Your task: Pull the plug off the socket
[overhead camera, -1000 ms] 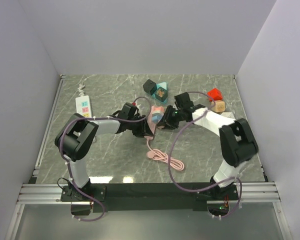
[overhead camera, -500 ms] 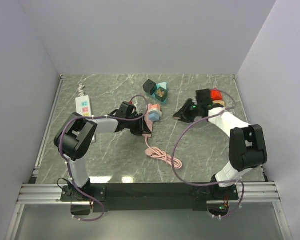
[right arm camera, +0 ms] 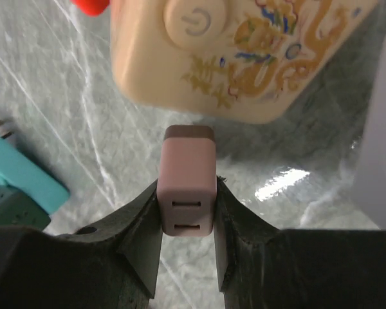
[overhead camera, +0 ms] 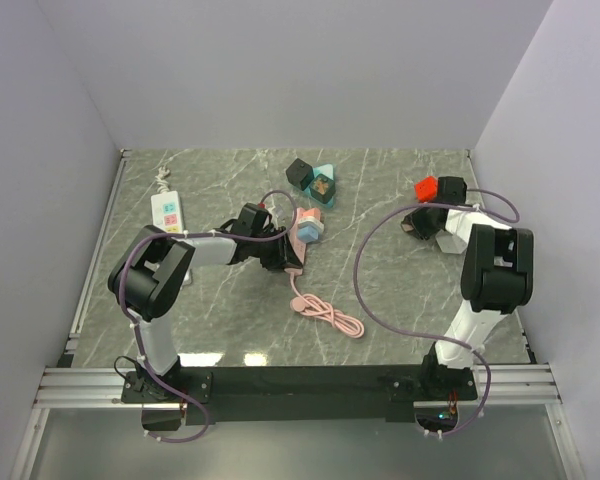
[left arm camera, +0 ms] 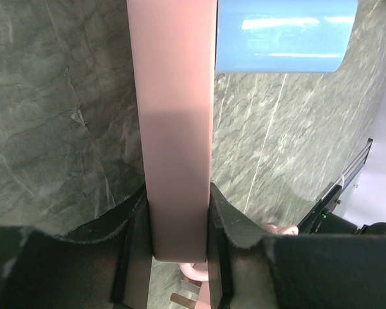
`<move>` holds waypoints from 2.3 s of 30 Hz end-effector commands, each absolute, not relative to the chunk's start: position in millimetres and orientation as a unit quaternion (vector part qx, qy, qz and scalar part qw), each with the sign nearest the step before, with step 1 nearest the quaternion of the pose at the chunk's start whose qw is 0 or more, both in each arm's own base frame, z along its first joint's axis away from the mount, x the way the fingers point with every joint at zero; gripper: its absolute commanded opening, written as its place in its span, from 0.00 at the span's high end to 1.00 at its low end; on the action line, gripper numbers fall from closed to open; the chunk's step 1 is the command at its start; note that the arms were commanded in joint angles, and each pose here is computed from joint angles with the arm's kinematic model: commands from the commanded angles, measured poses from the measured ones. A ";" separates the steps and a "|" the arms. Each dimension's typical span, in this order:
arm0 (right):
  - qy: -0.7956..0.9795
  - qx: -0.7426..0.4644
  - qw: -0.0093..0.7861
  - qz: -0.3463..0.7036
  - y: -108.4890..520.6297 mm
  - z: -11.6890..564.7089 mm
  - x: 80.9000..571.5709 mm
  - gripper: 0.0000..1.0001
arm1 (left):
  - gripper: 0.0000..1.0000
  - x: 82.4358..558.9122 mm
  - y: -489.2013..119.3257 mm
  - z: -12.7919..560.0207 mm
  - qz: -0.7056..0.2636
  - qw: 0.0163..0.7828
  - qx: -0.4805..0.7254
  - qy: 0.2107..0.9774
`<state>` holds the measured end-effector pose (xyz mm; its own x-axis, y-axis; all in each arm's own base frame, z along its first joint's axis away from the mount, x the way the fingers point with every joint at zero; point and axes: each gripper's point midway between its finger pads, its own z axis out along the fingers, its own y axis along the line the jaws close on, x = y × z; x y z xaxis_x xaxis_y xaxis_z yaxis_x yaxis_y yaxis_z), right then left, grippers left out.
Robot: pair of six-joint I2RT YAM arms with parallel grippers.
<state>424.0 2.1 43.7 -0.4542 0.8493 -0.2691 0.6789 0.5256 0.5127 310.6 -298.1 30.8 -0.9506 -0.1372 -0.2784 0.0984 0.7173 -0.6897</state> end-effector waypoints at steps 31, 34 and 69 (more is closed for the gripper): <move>0.903 0.106 0.237 0.342 224.4 129.3 362.2 0.13 | 0.99 294.8 -285.1 17.5 -0.349 0.128 -0.007 0.929; 0.904 0.082 0.231 0.350 241.5 127.5 355.0 0.14 | 0.99 294.8 -284.7 16.8 -0.348 0.129 -0.009 0.928; 0.904 0.095 0.258 0.326 290.6 105.8 385.0 0.14 | 0.99 297.4 -289.2 23.4 -0.360 0.131 -0.010 0.924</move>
<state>371.3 283.5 101.3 -0.8651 0.3166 -0.3891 -0.0032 0.7721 0.6355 308.3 -298.0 31.2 -0.9547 -0.1254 -0.2700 0.1019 0.7146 -0.6921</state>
